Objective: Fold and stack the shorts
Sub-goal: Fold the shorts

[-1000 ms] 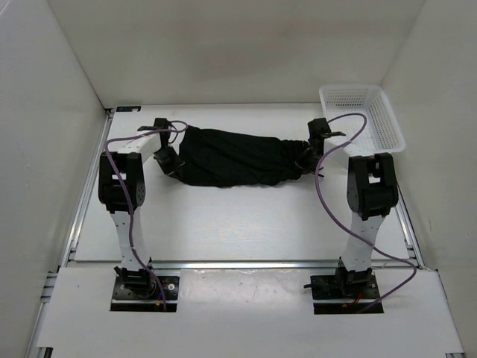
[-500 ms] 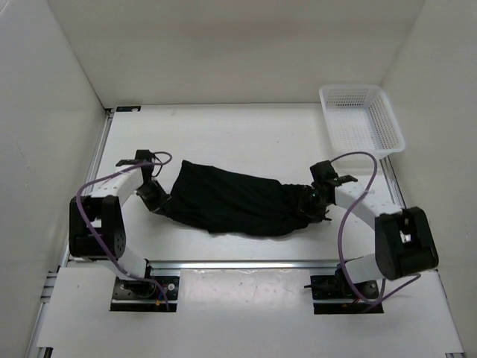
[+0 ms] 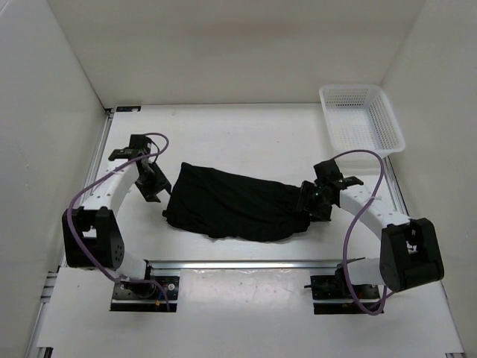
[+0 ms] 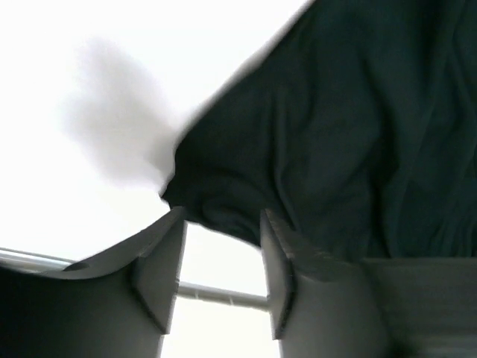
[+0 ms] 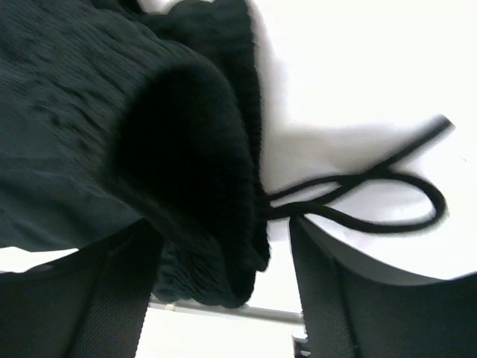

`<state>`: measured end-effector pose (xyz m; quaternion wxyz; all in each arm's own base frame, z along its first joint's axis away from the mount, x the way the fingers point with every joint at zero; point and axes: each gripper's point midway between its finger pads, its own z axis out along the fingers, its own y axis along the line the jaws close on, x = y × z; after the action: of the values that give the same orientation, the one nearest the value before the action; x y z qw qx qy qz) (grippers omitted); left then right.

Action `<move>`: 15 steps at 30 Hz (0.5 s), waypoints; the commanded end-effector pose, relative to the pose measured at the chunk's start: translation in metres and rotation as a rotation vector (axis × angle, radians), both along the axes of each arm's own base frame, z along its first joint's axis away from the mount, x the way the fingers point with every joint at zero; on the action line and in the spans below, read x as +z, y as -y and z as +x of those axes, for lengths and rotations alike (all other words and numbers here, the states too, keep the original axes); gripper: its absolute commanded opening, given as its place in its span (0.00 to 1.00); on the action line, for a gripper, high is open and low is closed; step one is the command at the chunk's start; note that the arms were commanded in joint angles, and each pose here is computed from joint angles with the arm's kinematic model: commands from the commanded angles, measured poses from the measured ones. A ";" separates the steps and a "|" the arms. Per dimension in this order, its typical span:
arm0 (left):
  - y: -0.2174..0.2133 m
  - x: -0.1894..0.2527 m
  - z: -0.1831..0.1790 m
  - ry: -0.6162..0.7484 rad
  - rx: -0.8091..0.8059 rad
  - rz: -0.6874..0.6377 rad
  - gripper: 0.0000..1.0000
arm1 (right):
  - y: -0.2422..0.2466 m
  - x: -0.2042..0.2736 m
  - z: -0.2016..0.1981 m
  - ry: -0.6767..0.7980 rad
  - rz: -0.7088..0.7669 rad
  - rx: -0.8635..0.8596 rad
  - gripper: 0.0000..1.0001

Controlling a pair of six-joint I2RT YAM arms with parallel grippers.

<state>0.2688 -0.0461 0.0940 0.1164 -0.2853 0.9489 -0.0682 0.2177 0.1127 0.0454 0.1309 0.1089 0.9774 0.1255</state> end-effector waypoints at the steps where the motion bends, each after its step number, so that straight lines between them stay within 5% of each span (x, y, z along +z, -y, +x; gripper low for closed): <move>1: -0.022 -0.006 0.025 0.010 0.026 0.071 0.53 | -0.016 -0.006 0.009 0.019 0.083 0.023 0.69; 6: -0.027 -0.037 0.042 -0.056 0.036 0.085 0.10 | -0.020 -0.030 0.002 -0.042 0.105 0.014 0.51; 10: -0.021 -0.064 0.043 -0.120 0.025 0.084 0.10 | -0.002 -0.036 0.003 -0.027 0.007 -0.021 0.13; 13: 0.002 -0.079 0.038 -0.160 -0.018 0.086 0.10 | 0.011 -0.031 0.007 -0.012 -0.068 -0.036 0.01; 15: 0.013 -0.081 0.036 -0.168 -0.034 0.087 0.10 | 0.017 -0.025 0.013 0.005 -0.109 -0.020 0.00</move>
<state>0.2936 -0.0404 0.0102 0.0234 -0.2798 0.9598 0.0027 0.2227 0.1216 0.0186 0.1167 0.1175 0.9762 0.1403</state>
